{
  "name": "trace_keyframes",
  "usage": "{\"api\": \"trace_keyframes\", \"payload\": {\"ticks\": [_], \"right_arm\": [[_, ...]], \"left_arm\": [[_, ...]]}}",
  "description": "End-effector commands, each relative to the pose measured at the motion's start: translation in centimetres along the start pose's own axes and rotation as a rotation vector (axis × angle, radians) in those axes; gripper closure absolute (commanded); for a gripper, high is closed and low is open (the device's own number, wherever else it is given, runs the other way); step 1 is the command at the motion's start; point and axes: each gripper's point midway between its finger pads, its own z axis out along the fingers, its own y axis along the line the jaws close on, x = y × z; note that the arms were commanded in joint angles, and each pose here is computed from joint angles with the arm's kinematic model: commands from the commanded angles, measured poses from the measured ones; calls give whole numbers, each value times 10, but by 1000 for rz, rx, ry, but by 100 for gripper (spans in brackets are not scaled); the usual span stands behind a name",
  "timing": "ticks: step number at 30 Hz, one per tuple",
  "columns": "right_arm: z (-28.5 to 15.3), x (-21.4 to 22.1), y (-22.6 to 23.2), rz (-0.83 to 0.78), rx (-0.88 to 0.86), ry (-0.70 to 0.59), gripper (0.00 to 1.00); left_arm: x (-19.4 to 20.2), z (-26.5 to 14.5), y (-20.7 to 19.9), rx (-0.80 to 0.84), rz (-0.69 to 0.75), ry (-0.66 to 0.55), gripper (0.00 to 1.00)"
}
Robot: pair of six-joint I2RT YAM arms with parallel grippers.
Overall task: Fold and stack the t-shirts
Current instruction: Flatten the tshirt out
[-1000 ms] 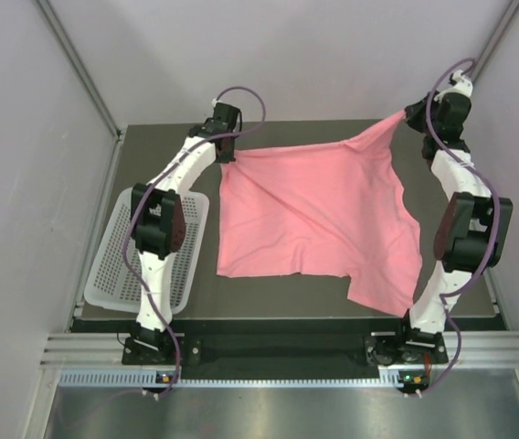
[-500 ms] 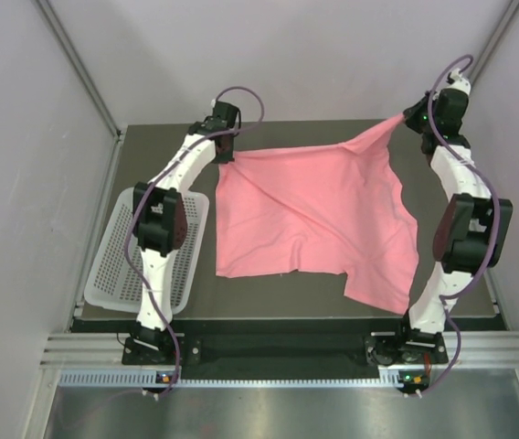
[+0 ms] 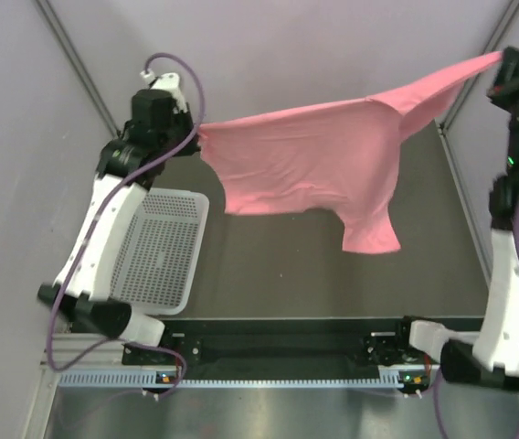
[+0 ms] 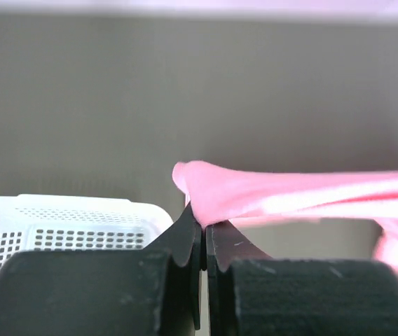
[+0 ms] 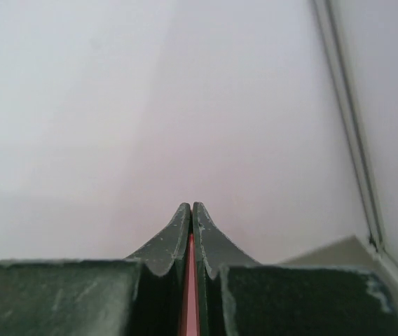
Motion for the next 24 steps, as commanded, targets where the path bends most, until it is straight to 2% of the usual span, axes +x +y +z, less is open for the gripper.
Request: {"api": "trace_keyframes", "payload": {"ticks": [1, 7, 10, 13, 15, 17, 20, 24], "right_arm": [[-86, -96, 20, -28, 12, -216, 100], [-194, -163, 39, -65, -22, -392, 100], [-231, -183, 39, -87, 2, -442, 100], [-251, -195, 38, -92, 18, -479, 100], [-250, -197, 36, -95, 27, -487, 100], [-240, -194, 35, -97, 32, -475, 100], [-207, -179, 29, -118, 55, -427, 100], [-148, -129, 6, -141, 98, -329, 100]], "left_arm": [[-20, -72, -11, 96, -62, -134, 100], [-45, -154, -32, 209, -99, -287, 100], [-67, -196, -30, 242, -125, -399, 100], [-88, -230, -28, 275, -149, -504, 100], [-101, -246, -30, 303, -152, -559, 100], [-109, -251, -33, 316, -138, -581, 100], [-109, -221, -40, 288, -112, -537, 100], [-86, -138, -54, 230, -56, -381, 100]]}}
